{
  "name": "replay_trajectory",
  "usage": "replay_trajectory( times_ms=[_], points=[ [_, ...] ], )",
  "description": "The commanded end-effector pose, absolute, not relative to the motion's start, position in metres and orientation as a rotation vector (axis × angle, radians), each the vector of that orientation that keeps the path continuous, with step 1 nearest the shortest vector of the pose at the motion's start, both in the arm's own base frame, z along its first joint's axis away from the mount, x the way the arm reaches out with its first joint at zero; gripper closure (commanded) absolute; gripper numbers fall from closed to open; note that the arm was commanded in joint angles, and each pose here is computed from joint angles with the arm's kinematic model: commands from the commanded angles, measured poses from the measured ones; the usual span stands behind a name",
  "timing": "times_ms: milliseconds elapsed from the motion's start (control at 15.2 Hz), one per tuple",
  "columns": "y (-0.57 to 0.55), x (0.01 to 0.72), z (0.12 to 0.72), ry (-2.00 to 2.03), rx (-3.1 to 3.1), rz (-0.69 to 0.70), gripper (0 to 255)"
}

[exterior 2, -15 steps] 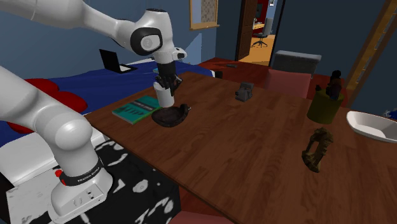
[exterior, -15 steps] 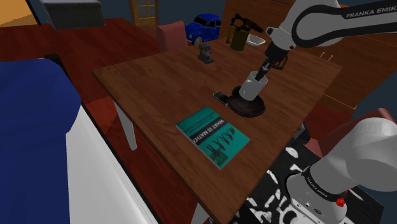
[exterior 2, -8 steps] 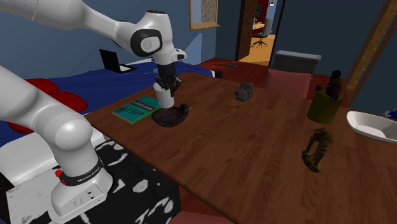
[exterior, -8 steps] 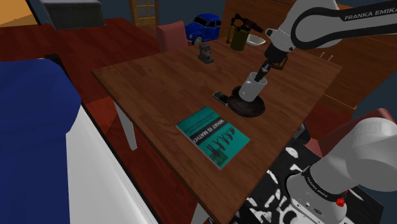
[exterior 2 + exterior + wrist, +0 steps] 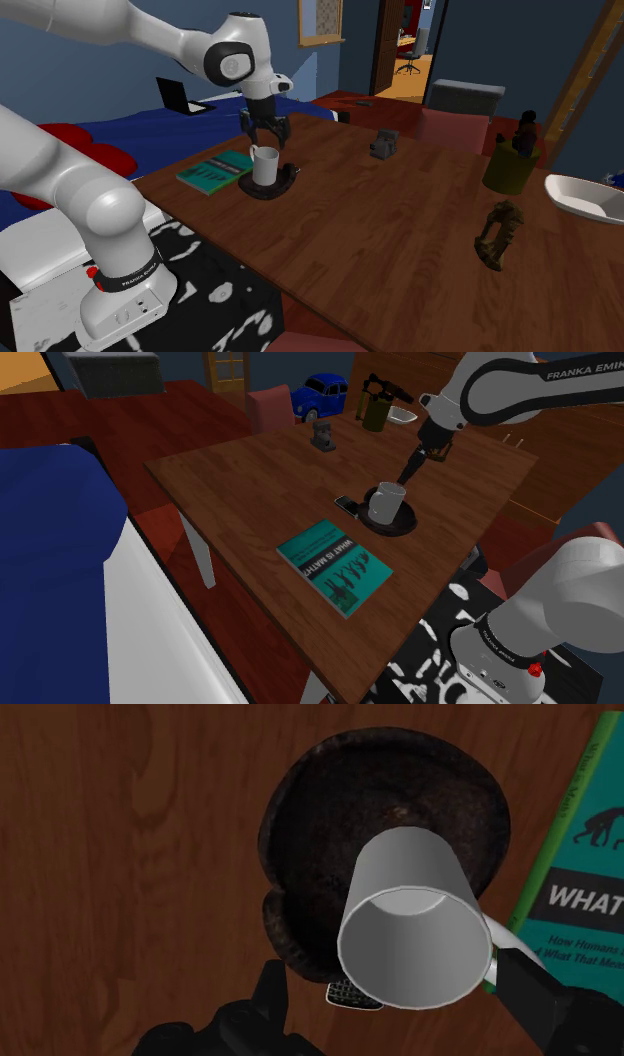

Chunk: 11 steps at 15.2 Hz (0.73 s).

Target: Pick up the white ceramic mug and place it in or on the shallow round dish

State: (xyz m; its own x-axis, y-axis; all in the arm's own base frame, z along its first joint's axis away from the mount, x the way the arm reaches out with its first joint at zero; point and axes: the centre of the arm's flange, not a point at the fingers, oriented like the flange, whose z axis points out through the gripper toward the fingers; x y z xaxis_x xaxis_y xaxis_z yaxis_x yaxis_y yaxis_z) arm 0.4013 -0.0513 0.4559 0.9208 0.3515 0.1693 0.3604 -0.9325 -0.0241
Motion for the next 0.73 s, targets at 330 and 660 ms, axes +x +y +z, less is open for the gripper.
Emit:
replay_trajectory(
  times_ms=[330,660],
  points=[
    [-0.054,0.395,0.498,-0.561,-3.025,-0.249,0],
    [-0.054,0.395,0.498,-0.561,-3.025,-0.250,0]
  ],
)
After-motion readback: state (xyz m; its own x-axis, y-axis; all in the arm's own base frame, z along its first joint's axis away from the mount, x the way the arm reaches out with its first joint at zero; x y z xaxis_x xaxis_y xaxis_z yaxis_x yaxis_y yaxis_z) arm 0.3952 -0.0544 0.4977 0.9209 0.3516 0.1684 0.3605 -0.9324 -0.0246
